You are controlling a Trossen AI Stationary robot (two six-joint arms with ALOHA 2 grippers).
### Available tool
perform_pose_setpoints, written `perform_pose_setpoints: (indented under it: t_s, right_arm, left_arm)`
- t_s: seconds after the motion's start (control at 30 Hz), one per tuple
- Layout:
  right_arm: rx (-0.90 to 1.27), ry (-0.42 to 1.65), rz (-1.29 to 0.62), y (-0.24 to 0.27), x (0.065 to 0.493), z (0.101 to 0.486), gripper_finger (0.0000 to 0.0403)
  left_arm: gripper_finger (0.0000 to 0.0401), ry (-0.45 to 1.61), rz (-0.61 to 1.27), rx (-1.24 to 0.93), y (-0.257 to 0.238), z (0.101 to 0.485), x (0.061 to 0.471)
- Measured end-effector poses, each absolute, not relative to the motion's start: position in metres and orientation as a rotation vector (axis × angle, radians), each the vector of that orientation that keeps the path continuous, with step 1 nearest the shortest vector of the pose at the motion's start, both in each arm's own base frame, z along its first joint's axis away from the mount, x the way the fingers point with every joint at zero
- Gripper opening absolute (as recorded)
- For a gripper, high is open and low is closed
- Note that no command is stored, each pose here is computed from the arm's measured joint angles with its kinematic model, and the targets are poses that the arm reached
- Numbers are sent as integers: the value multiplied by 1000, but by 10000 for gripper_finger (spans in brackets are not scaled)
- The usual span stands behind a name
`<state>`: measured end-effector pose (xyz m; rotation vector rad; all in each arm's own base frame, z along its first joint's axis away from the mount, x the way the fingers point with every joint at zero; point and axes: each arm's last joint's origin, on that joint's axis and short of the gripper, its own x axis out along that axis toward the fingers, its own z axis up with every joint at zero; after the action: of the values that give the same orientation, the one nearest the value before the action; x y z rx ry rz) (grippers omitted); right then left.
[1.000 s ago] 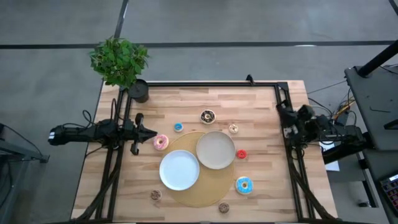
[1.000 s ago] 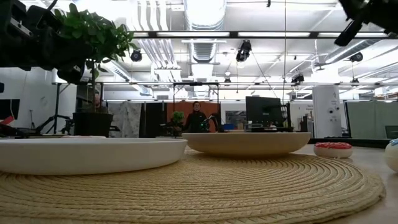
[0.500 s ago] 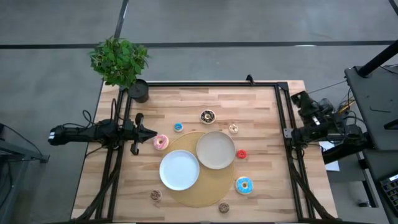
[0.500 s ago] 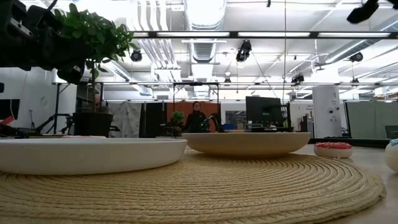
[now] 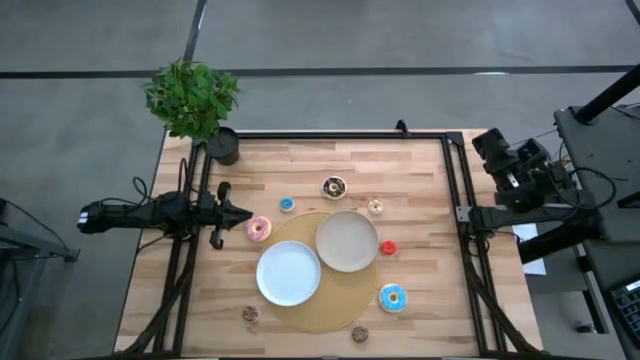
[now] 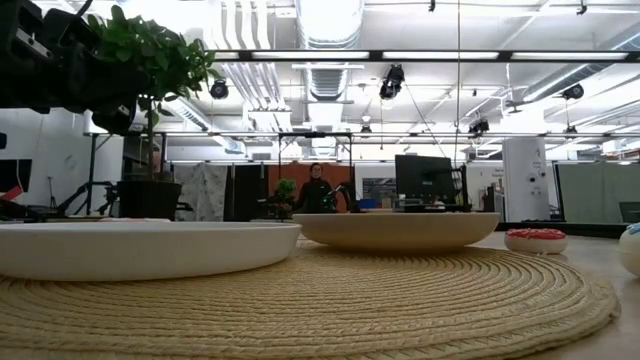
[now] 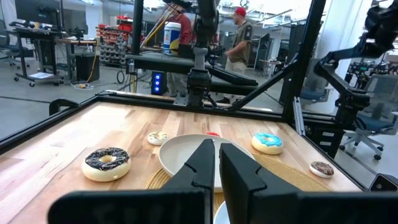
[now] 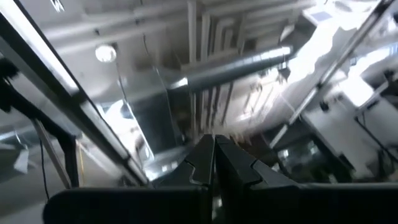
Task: Pick & Place donuts
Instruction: Put the large blue donut on the gray plate
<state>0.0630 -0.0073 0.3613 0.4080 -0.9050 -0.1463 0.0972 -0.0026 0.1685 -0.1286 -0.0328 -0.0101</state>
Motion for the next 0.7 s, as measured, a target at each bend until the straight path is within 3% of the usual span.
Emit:
perform_pose_setpoints:
  t_s: [0.7]
  right_arm:
    - [314,-238,-74,-1,113,430,9]
  left_arm:
    - [0,-33,-10,-129,-3,168,97]
